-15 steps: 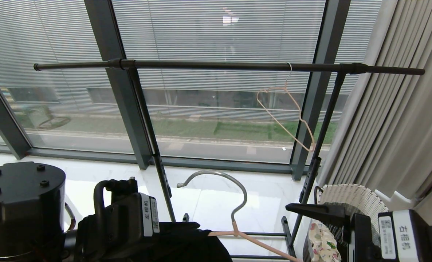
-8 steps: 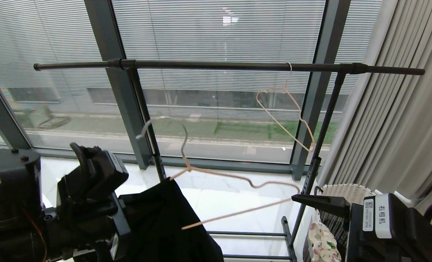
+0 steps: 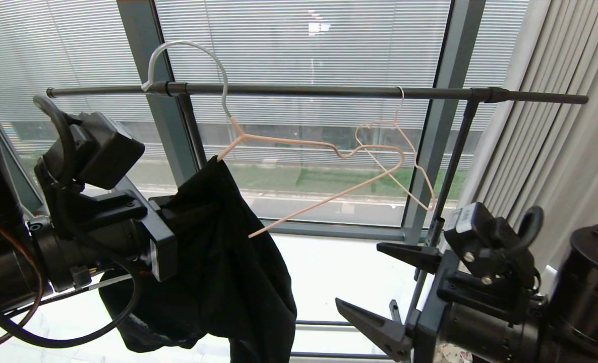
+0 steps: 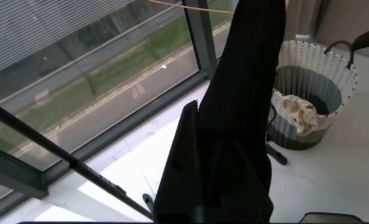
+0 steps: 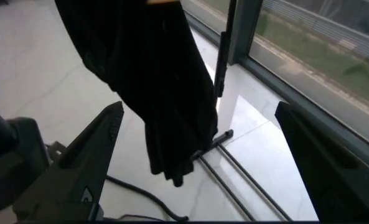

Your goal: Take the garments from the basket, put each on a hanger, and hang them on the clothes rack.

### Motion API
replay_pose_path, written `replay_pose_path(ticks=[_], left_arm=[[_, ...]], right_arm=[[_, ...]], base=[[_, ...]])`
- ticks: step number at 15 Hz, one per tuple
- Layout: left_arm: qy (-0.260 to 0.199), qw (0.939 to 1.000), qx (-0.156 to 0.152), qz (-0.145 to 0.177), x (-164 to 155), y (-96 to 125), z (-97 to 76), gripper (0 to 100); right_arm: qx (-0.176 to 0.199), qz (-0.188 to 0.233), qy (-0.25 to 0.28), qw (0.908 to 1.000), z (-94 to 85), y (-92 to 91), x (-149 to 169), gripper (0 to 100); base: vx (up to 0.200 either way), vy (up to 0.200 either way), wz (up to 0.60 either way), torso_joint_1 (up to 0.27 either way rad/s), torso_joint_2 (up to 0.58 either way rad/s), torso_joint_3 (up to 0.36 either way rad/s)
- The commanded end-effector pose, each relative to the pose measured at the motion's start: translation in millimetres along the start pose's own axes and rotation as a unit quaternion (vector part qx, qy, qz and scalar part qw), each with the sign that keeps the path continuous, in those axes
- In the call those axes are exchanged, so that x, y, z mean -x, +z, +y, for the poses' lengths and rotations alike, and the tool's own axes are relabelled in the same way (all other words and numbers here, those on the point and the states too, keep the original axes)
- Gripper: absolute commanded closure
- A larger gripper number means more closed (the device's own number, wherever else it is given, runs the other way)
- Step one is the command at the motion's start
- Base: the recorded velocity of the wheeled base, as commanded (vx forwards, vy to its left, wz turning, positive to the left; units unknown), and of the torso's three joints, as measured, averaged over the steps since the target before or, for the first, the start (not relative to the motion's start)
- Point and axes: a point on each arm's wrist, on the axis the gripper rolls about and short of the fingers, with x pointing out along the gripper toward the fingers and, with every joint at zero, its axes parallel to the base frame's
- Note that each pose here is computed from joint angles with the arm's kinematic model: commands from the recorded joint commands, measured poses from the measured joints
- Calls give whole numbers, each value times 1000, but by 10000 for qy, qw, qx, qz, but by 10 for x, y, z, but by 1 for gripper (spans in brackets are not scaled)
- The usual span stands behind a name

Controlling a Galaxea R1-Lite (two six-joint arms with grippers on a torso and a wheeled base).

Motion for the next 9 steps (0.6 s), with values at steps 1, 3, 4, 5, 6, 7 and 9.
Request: replay_pose_path(ticks=[1, 3, 4, 5, 6, 7, 9], left_arm=[[10, 10000, -75, -23, -11, 20, 9, 100], [-2, 9999, -102, -58, -9, 38, 5, 100], [-7, 9999, -105, -67, -14, 45, 5, 100], [-16, 9999, -110, -86, -14, 54, 5, 100], [-45, 9999, -115, -94, -21, 60, -5, 100], [-57, 9999, -120, -106, -22, 66, -9, 100], [-171, 9996, -143, -148, -28, 84, -57, 100]], right_arm=[[-324, 141, -241, 9991, -8, -74, -426, 0], [-460, 198, -360, 9981, 0, -126, -653, 0], [-422, 257, -329, 9982, 21, -164, -729, 0], [-388, 319, -275, 9984, 57, -204, -781, 0], [-367, 368, -258, 9983, 68, -254, -818, 0], [-351, 366, -273, 9983, 64, -301, -857, 0], [-312, 363, -418, 9980, 58, -371, -915, 0]], base=[[0, 0, 0, 0, 0, 0], [0, 0, 0, 0, 0, 0], [0, 0, 0, 0, 0, 0], [0, 0, 0, 0, 0, 0], [0, 0, 0, 0, 0, 0], [0, 0, 0, 0, 0, 0], [0, 0, 0, 0, 0, 0]])
